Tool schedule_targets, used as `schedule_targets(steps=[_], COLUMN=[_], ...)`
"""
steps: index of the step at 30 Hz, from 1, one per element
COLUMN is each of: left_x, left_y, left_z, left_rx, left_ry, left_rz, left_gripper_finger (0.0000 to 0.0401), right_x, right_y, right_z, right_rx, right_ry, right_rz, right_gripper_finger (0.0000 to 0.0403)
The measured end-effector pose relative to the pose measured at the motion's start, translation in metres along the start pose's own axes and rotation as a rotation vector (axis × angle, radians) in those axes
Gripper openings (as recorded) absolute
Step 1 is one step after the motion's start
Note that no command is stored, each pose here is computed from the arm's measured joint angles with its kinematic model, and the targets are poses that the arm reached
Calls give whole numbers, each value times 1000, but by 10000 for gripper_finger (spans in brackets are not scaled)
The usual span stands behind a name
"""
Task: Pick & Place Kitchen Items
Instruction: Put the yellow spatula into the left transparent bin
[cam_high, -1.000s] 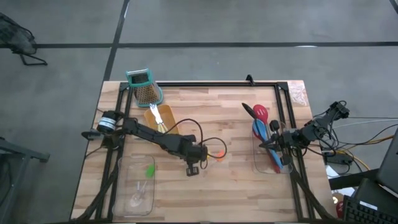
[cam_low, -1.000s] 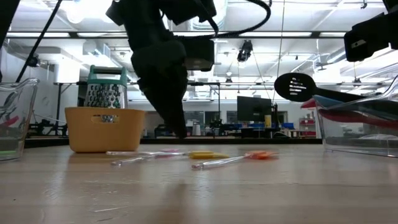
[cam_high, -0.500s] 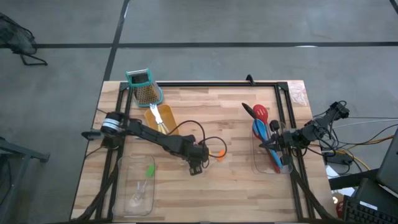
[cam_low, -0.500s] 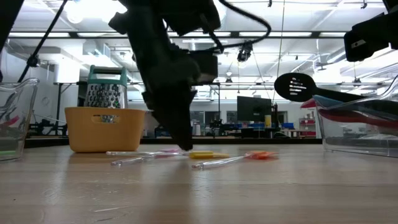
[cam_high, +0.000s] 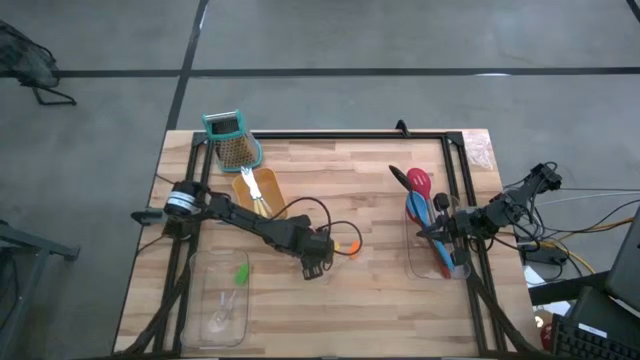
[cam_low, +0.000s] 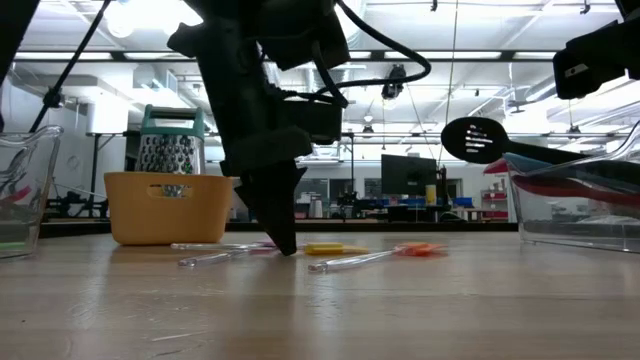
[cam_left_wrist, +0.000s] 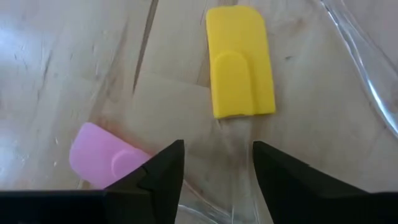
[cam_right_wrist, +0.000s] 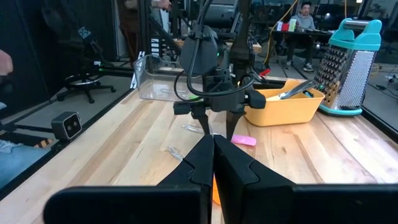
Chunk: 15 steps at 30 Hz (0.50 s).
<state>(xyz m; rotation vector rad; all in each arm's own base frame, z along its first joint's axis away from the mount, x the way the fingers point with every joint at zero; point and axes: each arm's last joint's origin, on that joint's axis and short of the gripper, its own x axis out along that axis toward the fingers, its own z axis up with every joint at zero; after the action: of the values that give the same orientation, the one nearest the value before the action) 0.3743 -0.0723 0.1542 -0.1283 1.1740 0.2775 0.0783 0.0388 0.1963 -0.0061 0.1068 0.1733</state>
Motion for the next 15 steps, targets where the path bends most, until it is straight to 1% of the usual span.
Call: schedule_targets(steps=[3,5,8,12,13,15], left_x=[3,4,4,5,5,4], left_y=[0,-1,-3,-4,-4,-4], left_z=[-2,-3,-4,-4,-4,-4], left_rx=[1,2,15,57,66,77], left_ry=[12,17,16,14,14,14], left_rz=[-8,-18,-32,-53,-54,-57], left_gripper_finger=[182,164,120,40,25,19], right_x=[0,0,0,0,0,0], right_y=[0,0,0,0,0,0], right_z=[0,0,0,0,0,0], right_rx=[0,-1,0,0,0,-1], right_ry=[0,0,0,0,0,0], right_rz=[0,0,0,0,0,0], right_gripper_finger=[8,8,8,8,8,8])
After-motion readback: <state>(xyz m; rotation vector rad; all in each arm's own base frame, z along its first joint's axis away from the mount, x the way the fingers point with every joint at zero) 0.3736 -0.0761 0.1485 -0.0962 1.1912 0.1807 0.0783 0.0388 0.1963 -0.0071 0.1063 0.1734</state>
